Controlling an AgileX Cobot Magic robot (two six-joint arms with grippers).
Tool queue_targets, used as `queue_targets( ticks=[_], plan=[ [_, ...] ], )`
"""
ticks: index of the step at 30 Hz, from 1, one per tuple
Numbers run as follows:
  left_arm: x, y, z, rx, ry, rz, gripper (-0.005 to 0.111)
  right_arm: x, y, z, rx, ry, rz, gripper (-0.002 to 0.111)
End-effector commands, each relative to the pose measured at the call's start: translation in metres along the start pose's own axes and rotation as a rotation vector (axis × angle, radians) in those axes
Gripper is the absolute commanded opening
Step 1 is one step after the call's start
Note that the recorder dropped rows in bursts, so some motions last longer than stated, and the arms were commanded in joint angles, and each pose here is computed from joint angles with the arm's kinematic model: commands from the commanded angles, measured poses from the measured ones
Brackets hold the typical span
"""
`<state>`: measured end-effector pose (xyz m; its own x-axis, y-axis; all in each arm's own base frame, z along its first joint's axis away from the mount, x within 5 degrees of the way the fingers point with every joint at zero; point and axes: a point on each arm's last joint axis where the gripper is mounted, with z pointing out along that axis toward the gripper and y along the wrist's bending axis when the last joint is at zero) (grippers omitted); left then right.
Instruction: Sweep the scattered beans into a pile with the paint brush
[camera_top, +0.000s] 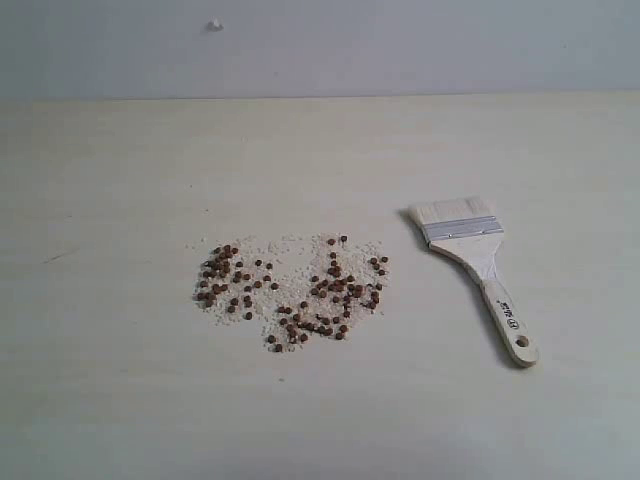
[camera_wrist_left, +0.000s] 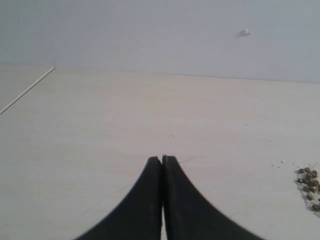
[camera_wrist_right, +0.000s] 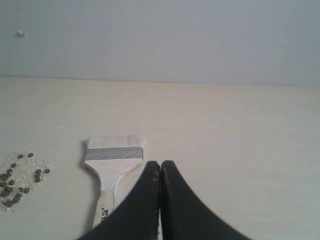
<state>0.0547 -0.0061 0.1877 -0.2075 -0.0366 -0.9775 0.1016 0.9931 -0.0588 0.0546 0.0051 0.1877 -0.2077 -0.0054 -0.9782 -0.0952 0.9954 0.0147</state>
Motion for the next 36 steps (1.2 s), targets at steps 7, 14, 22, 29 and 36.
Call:
queue_targets(
  ticks=[7, 14, 22, 29, 36],
  plan=[
    [-0.002, 0.000, 0.000, 0.003, -0.028, -0.001, 0.000, -0.018, 0.001, -0.002, -0.012, -0.211, 0.036, 0.000],
    [-0.003, 0.000, 0.000, 0.004, -0.040, 0.000, 0.000, -0.025, 0.001, -0.004, -0.013, -0.290, 0.036, 0.000],
    [-0.003, 0.000, 0.000, 0.004, -0.040, 0.000, 0.000, -0.035, 0.000, -0.008, -0.031, -0.415, 0.135, 0.000],
    [-0.003, 0.000, 0.000, 0.004, -0.040, 0.000, 0.000, -0.053, 0.000, -0.018, -0.108, -0.634, 0.346, 0.000],
    [-0.003, 0.000, 0.000, 0.004, -0.040, 0.000, 0.000, -0.074, -0.001, -0.035, -0.194, -0.858, 0.451, 0.000]
  ],
)
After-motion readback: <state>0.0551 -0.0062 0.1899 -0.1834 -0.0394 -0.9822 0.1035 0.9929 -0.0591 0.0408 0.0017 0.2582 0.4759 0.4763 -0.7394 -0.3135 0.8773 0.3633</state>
